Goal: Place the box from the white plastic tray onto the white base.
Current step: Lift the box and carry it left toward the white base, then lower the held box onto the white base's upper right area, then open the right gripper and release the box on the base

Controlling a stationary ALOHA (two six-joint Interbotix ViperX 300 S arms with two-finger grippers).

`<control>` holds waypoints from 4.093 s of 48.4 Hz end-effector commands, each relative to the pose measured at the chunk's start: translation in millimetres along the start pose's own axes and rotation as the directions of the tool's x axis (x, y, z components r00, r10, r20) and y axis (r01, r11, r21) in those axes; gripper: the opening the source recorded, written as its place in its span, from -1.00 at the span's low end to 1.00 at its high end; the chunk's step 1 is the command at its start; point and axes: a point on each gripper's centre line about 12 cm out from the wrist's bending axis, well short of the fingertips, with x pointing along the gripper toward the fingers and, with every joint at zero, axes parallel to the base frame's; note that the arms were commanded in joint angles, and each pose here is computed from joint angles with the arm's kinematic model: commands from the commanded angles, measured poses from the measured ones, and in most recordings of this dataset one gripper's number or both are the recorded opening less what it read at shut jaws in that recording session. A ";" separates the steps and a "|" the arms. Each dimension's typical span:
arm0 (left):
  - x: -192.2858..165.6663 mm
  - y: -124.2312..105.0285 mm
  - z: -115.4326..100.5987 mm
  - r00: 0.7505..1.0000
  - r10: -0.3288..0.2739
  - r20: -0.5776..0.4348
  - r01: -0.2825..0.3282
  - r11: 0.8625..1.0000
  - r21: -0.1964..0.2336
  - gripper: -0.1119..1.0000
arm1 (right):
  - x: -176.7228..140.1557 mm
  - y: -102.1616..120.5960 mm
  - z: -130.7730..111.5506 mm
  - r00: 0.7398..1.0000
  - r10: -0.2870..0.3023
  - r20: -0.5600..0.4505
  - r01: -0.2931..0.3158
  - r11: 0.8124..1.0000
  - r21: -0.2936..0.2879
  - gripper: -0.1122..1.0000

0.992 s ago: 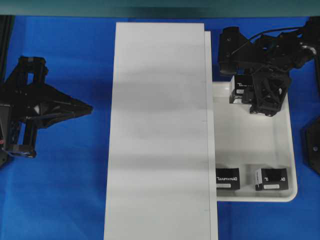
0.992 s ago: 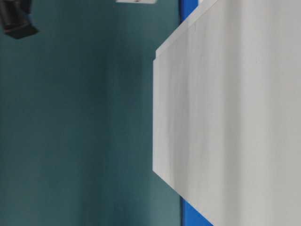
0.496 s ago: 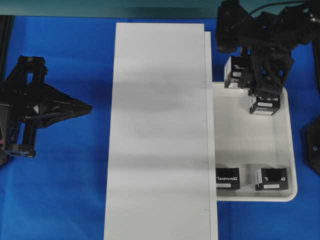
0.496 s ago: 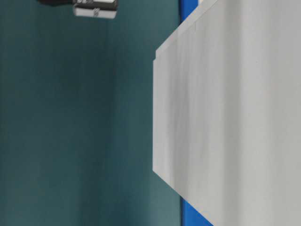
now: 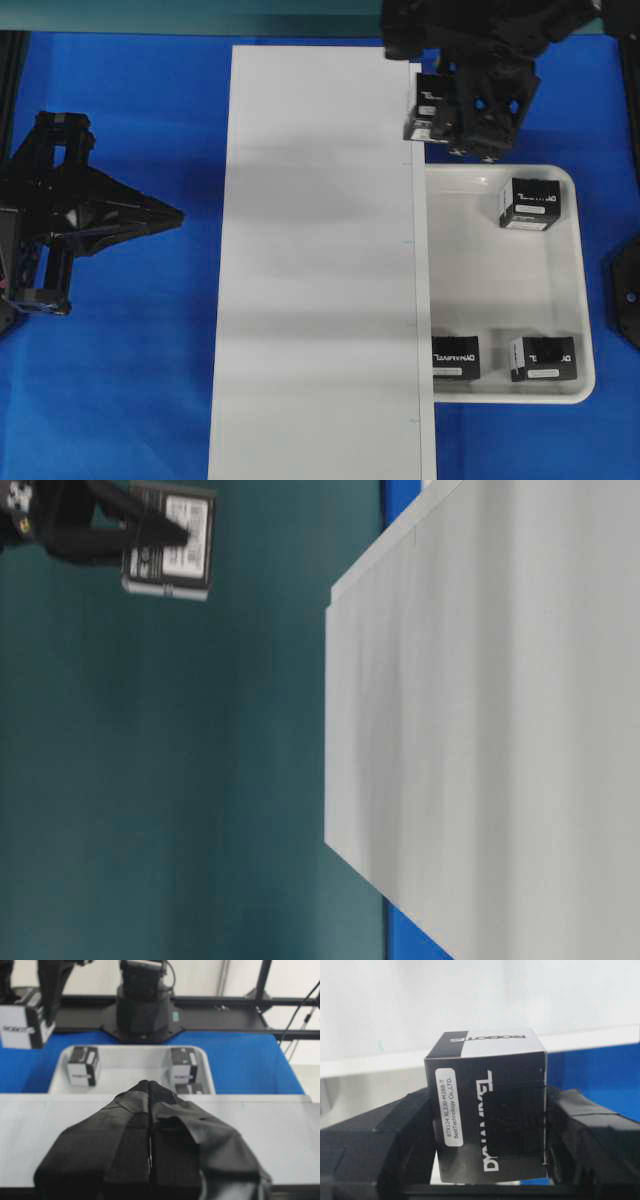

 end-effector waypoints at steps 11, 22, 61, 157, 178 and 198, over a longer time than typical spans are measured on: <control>-0.2 0.3 14.1 0.999 0.001 0.038 -0.001 1.000 0.000 -0.93 | 33.3 -12.3 14.4 0.998 0.008 -0.057 -0.009 0.999 -0.034 0.28; -0.2 0.3 13.5 0.999 0.001 0.037 -0.001 1.000 0.000 -0.93 | 63.2 -18.3 16.5 0.996 0.007 -0.094 -0.012 0.999 -0.050 0.28; -0.2 -0.8 11.5 1.000 -0.003 0.020 0.003 1.000 0.000 -0.93 | 113.6 -19.8 8.5 0.995 0.003 -0.096 -0.007 0.999 -0.046 0.28; -2.2 -7.6 3.8 0.998 -0.029 -0.052 0.029 1.000 0.003 -0.93 | 49.5 -24.0 27.6 0.991 -0.070 0.118 0.068 0.997 0.022 0.99; -3.3 -5.7 3.6 0.998 -0.021 -0.051 0.021 1.000 0.003 -0.93 | -29.9 0.0 18.8 0.931 -0.098 0.353 0.050 0.989 0.142 0.99; -4.1 -4.9 1.8 0.998 -0.018 -0.054 0.019 1.000 0.006 -0.93 | -56.2 27.9 -23.7 0.829 -0.117 0.547 0.026 0.985 0.170 0.99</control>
